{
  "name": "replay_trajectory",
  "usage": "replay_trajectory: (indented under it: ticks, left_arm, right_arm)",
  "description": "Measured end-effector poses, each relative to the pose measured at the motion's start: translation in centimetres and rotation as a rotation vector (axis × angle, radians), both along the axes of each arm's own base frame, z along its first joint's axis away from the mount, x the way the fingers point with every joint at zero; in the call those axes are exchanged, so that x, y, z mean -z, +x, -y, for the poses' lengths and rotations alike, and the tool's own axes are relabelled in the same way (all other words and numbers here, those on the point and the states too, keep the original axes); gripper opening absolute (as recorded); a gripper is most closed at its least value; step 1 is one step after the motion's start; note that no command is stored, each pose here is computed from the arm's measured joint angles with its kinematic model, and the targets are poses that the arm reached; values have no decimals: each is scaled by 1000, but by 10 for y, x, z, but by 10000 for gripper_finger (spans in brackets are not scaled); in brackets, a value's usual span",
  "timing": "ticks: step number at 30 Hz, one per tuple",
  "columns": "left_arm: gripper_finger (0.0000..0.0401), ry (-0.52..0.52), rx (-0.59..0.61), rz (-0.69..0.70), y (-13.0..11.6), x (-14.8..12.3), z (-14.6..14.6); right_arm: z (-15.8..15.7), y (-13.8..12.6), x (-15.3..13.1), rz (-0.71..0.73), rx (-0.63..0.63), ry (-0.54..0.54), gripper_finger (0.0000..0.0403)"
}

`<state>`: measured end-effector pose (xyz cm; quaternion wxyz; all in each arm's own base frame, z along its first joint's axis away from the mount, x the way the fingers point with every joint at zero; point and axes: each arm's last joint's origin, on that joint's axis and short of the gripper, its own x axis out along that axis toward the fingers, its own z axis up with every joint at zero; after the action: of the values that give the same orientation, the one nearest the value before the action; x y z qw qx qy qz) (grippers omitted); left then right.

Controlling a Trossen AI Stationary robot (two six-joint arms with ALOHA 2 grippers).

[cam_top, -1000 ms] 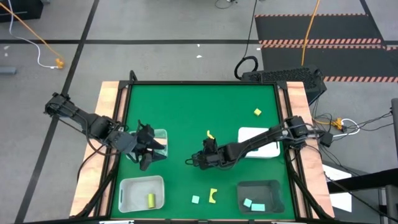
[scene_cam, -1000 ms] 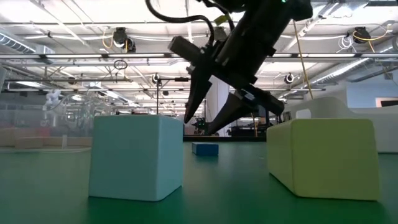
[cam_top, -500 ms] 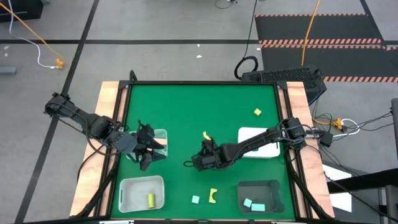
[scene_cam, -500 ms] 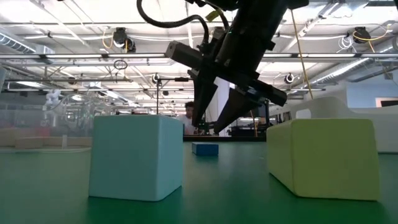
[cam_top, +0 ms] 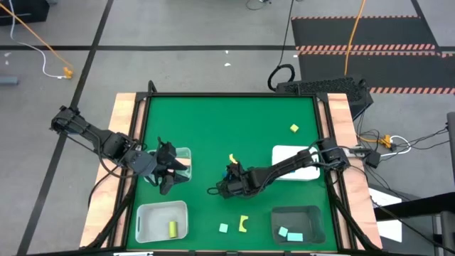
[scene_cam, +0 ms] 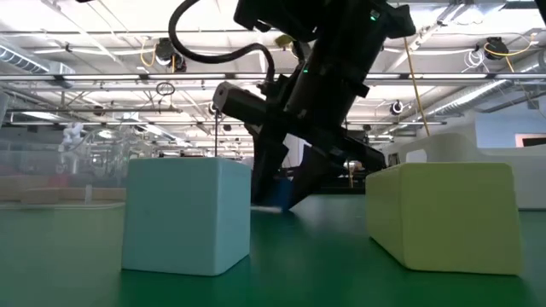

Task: Sort & place blocks by color
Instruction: Put the blue block into the white bin

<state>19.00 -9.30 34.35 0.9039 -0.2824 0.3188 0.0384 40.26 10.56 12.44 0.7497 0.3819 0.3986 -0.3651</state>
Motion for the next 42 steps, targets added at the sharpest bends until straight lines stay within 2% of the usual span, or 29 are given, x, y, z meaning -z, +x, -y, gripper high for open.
replay_trajectory:
  ticks: [4,10,14,18,22,28,32,36,42]
  left_arm:
    - [241,-1,1,-3,0,0,0]
    - [241,1,1,-4,0,0,0]
    - [241,3,3,-3,0,0,0]
    - [241,5,4,-3,0,0,0]
    - [241,6,5,-4,0,0,0]
    - [241,11,9,-2,0,0,0]
    - [241,11,9,-2,0,0,0]
    - [241,-1,1,-4,0,0,0]
    - [241,-11,-18,-3,0,0,1]
  right_arm:
    - [0,0,6,-19,-6,-6,169]
    - [0,1,2,-4,-67,-82,161]
    - [3,4,1,27,-37,-72,114]
    - [3,4,1,40,-14,-66,36]
    - [6,3,-8,43,-46,-64,34]
    - [20,-3,-54,89,-128,-111,34]
    - [32,-17,-87,59,-221,-185,34]
    - [44,-45,-126,12,-256,-212,34]
    - [57,-103,-168,-152,-245,-213,34]
